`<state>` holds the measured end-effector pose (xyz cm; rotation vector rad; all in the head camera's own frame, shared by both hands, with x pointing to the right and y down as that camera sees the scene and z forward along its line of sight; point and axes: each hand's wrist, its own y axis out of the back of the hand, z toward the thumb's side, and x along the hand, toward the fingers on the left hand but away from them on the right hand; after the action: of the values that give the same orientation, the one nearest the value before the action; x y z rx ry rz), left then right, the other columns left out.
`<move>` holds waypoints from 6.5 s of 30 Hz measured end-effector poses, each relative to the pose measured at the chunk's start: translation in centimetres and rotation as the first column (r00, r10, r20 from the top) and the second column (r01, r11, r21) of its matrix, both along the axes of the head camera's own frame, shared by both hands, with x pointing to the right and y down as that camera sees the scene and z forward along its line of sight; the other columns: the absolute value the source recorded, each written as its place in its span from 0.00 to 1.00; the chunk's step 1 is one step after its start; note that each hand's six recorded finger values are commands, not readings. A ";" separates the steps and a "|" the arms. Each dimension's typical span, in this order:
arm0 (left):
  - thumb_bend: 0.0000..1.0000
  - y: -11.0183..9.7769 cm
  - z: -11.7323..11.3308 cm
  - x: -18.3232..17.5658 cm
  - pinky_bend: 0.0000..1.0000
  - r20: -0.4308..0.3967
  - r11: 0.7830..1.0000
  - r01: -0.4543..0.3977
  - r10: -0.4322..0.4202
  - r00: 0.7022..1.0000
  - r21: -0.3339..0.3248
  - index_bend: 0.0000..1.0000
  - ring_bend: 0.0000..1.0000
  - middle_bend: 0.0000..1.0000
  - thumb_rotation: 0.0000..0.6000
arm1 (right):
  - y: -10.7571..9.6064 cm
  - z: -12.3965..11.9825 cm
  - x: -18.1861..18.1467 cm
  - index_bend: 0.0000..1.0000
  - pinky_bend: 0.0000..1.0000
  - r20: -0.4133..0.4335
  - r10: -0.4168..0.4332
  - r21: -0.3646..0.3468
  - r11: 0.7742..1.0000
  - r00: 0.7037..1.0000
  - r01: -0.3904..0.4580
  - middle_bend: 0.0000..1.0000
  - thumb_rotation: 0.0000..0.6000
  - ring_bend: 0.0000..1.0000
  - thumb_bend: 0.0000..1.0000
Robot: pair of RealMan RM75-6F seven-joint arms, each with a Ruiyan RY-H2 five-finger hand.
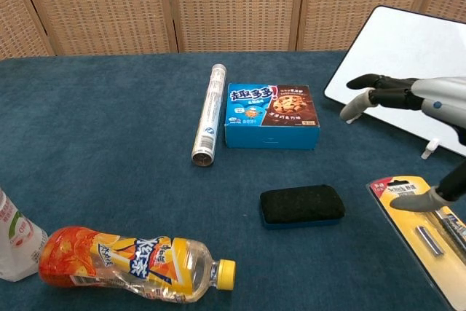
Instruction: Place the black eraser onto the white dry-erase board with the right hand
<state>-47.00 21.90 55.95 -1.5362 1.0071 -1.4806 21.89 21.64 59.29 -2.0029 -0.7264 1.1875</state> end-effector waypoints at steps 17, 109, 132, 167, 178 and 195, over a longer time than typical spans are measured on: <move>0.30 0.0 0.1 -0.1 0.00 0.003 1.000 0.003 -0.003 1.000 -0.006 0.00 0.00 0.00 1.00 | -1.1 2.8 -1.9 0.21 0.00 -0.049 -0.006 -0.052 0.999 0.999 0.004 0.00 1.00 0.00 0.13; 0.30 0.1 0.6 -1.0 0.00 0.051 0.997 0.057 -0.054 0.997 -0.060 0.00 0.00 0.00 1.00 | -1.1 8.1 -8.8 0.29 0.00 -0.263 0.093 -0.183 0.972 0.960 -0.144 0.00 1.00 0.00 0.16; 0.30 0.1 0.6 -1.0 0.00 0.061 0.996 0.061 -0.058 0.997 -0.065 0.00 0.00 0.00 1.00 | -0.5 9.9 -9.3 0.31 0.00 -0.268 0.083 -0.205 0.969 0.960 -0.141 0.00 1.00 0.00 0.16; 0.30 0.0 0.5 -1.0 0.00 0.054 0.996 0.068 -0.065 0.996 -0.064 0.00 0.00 0.00 1.00 | -0.7 10.3 -10.0 0.42 0.00 -0.257 0.071 -0.184 0.975 0.964 -0.121 0.00 1.00 0.00 0.26; 0.30 0.0 0.5 -1.0 0.00 0.054 0.995 0.071 -0.067 0.996 -0.065 0.00 0.00 0.00 1.00 | -1.0 10.2 -9.6 0.46 0.00 -0.255 0.089 -0.171 0.976 0.963 -0.135 0.00 1.00 0.00 0.26; 0.30 0.0 0.6 -1.0 0.00 0.064 0.996 0.065 -0.061 0.996 -0.064 0.00 0.00 0.00 1.00 | -4.7 7.3 -6.3 0.49 0.00 -0.242 0.201 -0.044 0.975 0.949 -0.218 0.00 1.00 0.00 0.26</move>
<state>-47.97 21.92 56.52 -1.5075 0.9868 -1.6102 15.56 16.90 66.55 -1.8314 -0.8001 1.5655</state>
